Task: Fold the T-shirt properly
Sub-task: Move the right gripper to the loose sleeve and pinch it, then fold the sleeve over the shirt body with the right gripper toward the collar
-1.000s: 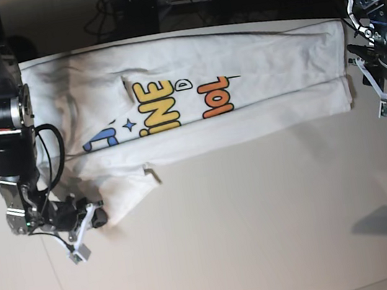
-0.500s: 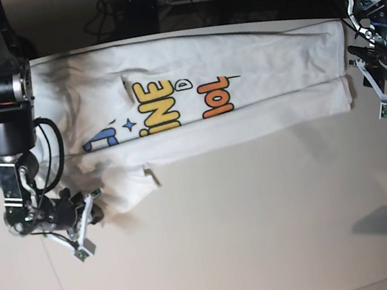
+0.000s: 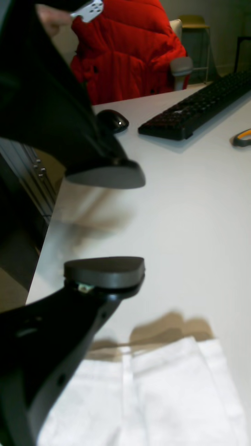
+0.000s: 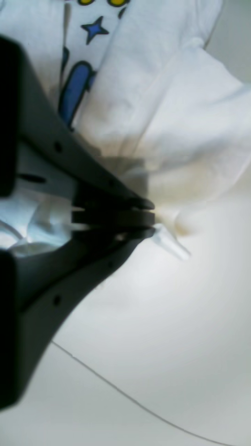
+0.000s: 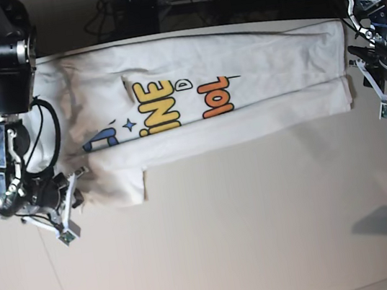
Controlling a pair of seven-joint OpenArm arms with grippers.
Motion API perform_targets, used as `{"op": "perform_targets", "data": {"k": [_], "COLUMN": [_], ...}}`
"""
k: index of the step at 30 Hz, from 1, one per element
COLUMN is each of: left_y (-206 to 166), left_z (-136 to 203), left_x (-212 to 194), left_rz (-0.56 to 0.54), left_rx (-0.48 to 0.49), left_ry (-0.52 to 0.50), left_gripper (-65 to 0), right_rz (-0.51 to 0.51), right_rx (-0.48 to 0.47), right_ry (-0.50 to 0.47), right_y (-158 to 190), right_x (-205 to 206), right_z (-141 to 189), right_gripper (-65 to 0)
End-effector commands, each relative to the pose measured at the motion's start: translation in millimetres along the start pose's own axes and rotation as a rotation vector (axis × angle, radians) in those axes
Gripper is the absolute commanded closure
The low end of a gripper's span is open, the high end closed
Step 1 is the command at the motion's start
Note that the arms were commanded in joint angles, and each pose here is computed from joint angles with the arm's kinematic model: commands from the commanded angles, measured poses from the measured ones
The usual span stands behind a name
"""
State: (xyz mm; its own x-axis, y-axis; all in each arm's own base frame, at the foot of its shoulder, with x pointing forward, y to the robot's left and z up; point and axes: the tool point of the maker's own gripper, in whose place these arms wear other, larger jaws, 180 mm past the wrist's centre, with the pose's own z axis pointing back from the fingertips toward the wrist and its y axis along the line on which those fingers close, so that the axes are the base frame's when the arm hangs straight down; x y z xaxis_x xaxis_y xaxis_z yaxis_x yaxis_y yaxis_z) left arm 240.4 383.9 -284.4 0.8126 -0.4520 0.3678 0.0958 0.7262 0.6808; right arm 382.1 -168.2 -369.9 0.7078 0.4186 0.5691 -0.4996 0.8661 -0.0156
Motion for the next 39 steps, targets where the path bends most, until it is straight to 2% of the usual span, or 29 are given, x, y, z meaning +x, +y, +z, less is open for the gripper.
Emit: {"op": "perform_targets", "data": {"k": [1,10,16,25,39], "left_y": [14,14,14,14,15], "left_z": [3,3,3,3,3], "left_x": [6,6,6,7,7], "left_rz": [-0.006,-0.007,-0.007,-0.009,-0.01], "left_rx": [0.04,0.041,0.041,0.041,0.043], "left_ry": [-0.019,-0.019,-0.019,-0.02,-0.02], "left_gripper": [-30.4,-30.4,-30.4,-30.4,-30.4], "right_rz": [0.018,0.079,0.036,0.037,0.039], "right_rx": [-0.016,-0.059,-0.123,-0.108,-0.088], "right_ry": [-0.062,-0.018,0.002,0.037,0.095], "right_y": [-4,19,14,39,60], "right_x": [21,8,-11,-42,-78], "right_z": [10,32,55,60,66], "right_gripper": [-0.7,-0.7,-0.7,-0.7,-0.7]}}
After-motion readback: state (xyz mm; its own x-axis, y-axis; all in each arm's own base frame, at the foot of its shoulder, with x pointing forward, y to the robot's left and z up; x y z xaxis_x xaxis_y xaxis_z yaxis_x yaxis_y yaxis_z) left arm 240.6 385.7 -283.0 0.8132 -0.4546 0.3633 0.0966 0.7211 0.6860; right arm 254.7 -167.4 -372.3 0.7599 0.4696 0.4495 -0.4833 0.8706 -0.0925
